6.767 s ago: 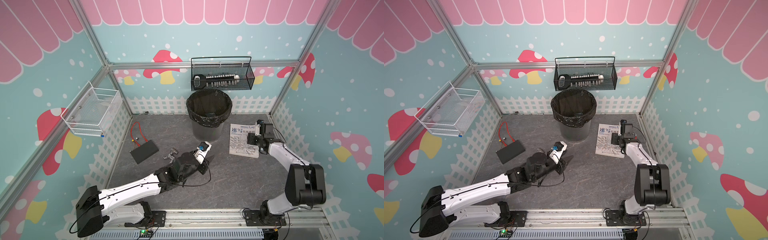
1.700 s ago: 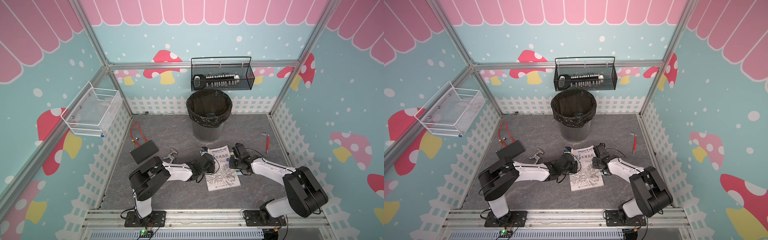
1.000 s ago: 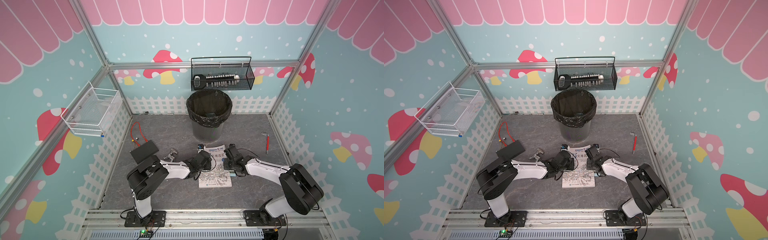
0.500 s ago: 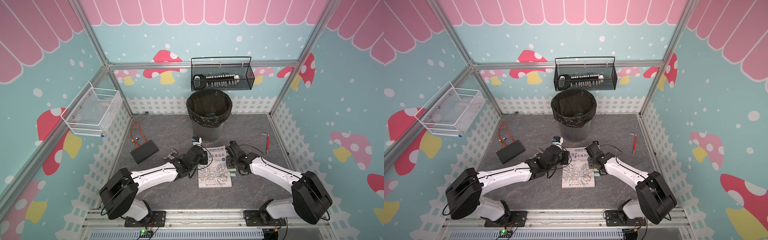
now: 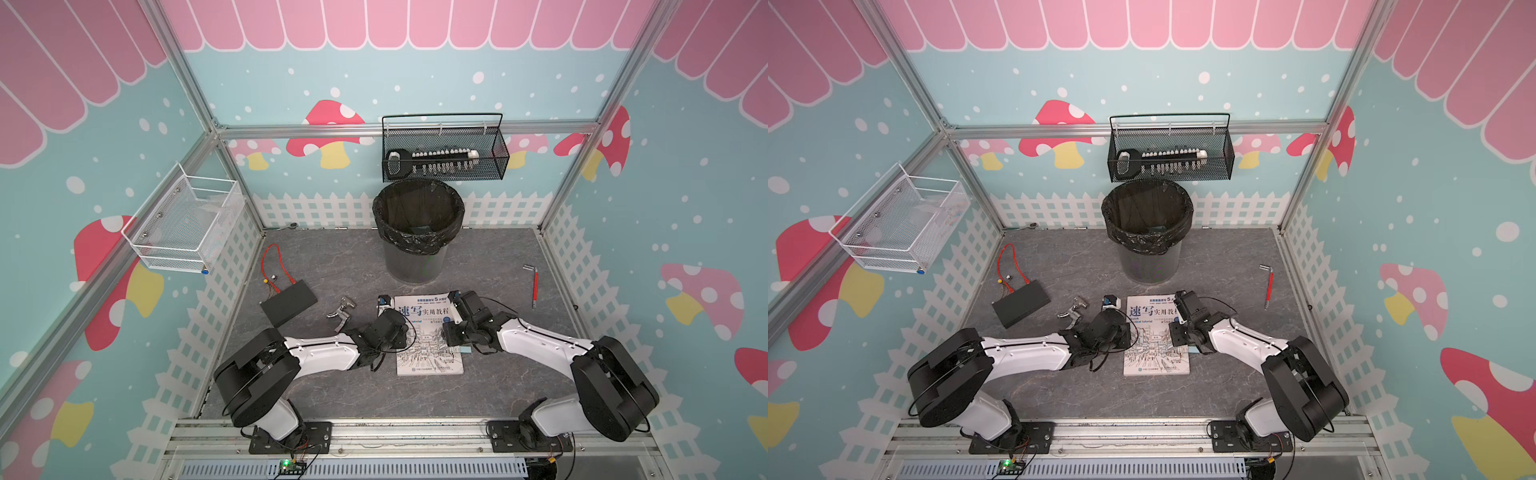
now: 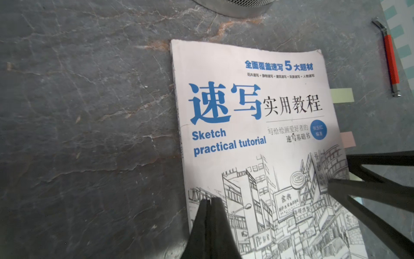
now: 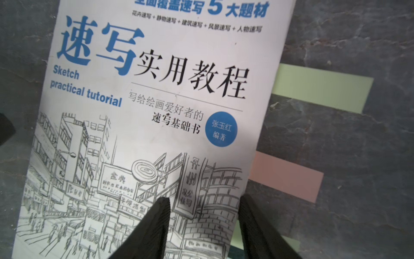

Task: Peel off the used sticky note
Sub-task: Open the book at the center of the board.

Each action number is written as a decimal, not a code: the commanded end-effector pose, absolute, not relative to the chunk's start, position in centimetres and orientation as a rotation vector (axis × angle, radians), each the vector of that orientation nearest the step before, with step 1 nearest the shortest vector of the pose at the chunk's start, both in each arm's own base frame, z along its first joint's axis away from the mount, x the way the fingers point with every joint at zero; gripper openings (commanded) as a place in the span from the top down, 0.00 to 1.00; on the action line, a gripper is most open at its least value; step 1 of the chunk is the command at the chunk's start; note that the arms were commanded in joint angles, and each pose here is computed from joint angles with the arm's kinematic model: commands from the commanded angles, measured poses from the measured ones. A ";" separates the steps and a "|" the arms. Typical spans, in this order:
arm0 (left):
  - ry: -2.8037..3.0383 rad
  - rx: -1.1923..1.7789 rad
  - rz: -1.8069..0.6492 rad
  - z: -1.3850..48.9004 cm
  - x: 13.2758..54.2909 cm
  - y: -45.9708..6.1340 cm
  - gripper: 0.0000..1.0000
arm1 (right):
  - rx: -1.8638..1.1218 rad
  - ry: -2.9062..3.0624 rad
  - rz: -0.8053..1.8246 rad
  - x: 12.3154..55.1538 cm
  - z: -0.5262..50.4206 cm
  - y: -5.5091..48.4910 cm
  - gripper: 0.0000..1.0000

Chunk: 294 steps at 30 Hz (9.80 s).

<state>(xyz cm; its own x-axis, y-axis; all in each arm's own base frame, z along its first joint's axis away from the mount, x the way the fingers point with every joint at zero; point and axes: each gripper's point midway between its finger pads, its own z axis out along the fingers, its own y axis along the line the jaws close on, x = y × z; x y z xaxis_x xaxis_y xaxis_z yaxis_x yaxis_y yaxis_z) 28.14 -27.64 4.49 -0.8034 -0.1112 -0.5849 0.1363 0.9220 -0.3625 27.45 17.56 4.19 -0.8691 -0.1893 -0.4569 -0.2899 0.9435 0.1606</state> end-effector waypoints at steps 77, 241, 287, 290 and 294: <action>2.640 -0.015 -0.304 -2.8 30.6 -27.0 1.00 | -0.464 2.408 0.770 35.0 7.1 19.6 0.59; 2.149 0.586 -0.516 14.4 20.5 -31.9 0.30 | -0.531 2.365 1.008 29.8 12.3 26.2 0.58; 2.410 0.440 -0.113 12.1 20.7 -36.9 1.00 | -0.568 2.346 1.055 30.1 12.0 27.7 0.54; 2.400 0.420 -0.099 12.4 20.8 -36.3 1.00 | -0.556 2.343 1.039 30.3 12.2 27.5 0.51; 2.384 0.385 -0.093 12.9 20.9 -35.2 1.00 | -0.499 2.328 0.963 31.3 13.3 26.7 0.37</action>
